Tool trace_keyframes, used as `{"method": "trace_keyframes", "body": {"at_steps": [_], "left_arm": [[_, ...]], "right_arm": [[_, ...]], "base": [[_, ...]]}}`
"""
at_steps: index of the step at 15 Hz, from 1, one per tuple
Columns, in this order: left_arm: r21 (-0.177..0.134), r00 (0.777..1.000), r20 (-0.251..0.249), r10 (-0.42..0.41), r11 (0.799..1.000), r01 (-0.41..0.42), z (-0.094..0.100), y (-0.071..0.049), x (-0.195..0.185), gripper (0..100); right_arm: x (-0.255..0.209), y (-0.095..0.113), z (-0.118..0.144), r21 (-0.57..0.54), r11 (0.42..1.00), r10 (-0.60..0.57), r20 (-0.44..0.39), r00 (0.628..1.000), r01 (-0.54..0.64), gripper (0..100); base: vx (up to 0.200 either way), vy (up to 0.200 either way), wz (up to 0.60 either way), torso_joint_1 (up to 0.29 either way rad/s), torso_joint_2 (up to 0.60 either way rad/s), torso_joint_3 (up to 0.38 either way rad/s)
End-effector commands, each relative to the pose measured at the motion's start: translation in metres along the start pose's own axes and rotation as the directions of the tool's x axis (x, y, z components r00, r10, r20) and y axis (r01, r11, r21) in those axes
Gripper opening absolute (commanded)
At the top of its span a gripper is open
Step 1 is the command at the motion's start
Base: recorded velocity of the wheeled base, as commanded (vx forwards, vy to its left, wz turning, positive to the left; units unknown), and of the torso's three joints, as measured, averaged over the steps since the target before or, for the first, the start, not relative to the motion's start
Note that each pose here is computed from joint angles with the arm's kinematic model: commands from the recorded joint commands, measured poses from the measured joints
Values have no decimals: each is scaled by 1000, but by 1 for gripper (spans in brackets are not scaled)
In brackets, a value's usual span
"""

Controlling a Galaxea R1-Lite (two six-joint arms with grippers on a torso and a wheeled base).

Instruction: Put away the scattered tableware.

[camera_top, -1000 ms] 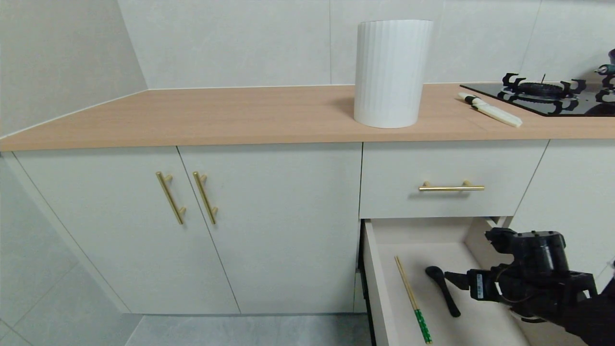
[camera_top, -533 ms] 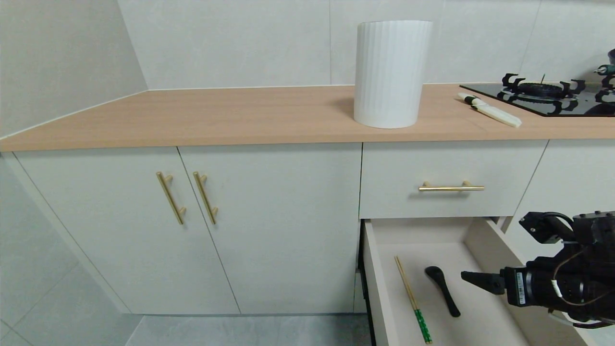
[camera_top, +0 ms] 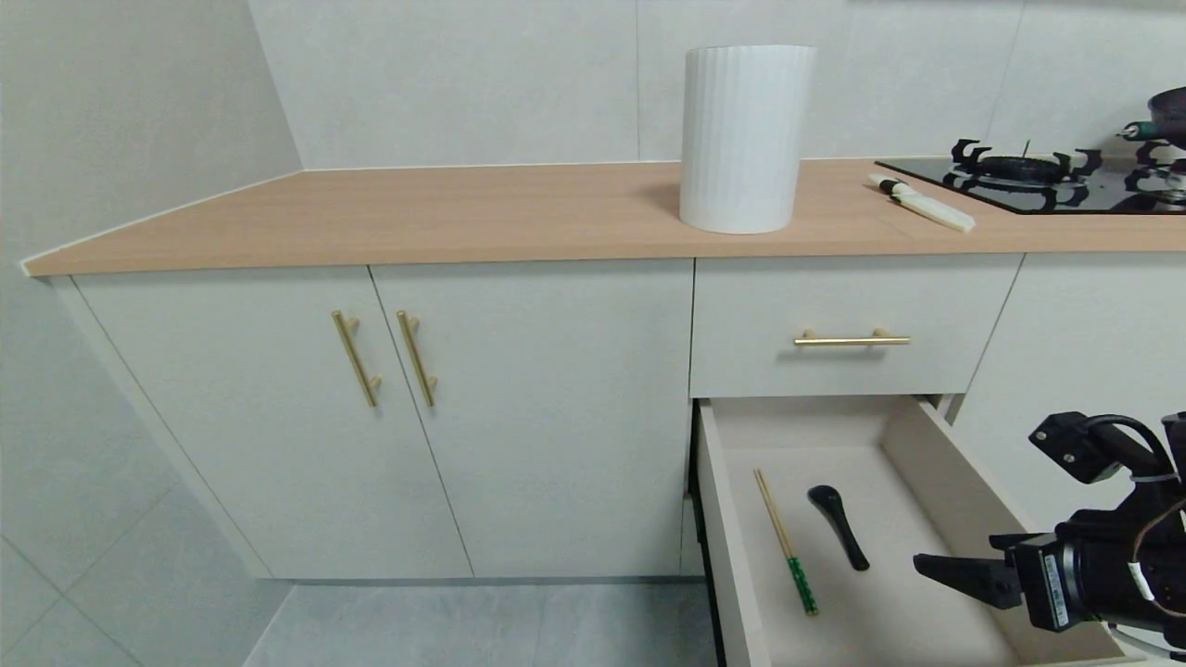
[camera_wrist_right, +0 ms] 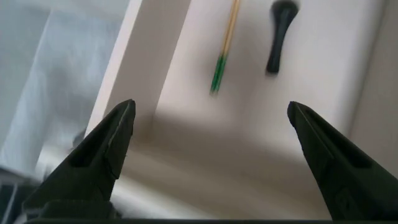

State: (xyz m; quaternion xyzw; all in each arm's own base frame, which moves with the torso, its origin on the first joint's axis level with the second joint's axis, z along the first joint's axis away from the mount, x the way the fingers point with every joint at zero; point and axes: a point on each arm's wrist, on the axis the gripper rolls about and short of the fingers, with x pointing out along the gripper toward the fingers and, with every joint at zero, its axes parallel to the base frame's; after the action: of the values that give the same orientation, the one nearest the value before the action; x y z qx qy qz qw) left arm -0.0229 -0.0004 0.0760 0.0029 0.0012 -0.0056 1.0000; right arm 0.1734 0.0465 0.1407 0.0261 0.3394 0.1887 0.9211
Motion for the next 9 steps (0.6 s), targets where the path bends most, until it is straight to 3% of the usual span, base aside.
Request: {"method": "trace_keyframes", "body": {"at_steps": [1,4,7,9], "left_arm": [[0,1000,-1,1,1000,-1,0,0,0,100],[0,1000,-1,1,1000,-1,0,0,0,100],[2,1000,-1,1,1000,-1,0,0,0,100],[0,1000,-1,1,1000,-1,0,0,0,100]], "right_arm": [[-7,2,1,-8,1000,4,25,1000,-4,100],[-7,2,-1,-38,999,4,11,1000,-4,100],[-8,7,-4,-56,998,27,-11,1000,-27,100],[-13,15,-8,-73,996,52,-69,996,-57,100]], "base": [[-200,0,0,-7,-2,2],[-200,0,0,2,1,1],[0,0,0,0,0,0],[0,0,0,0,0,0]]}}
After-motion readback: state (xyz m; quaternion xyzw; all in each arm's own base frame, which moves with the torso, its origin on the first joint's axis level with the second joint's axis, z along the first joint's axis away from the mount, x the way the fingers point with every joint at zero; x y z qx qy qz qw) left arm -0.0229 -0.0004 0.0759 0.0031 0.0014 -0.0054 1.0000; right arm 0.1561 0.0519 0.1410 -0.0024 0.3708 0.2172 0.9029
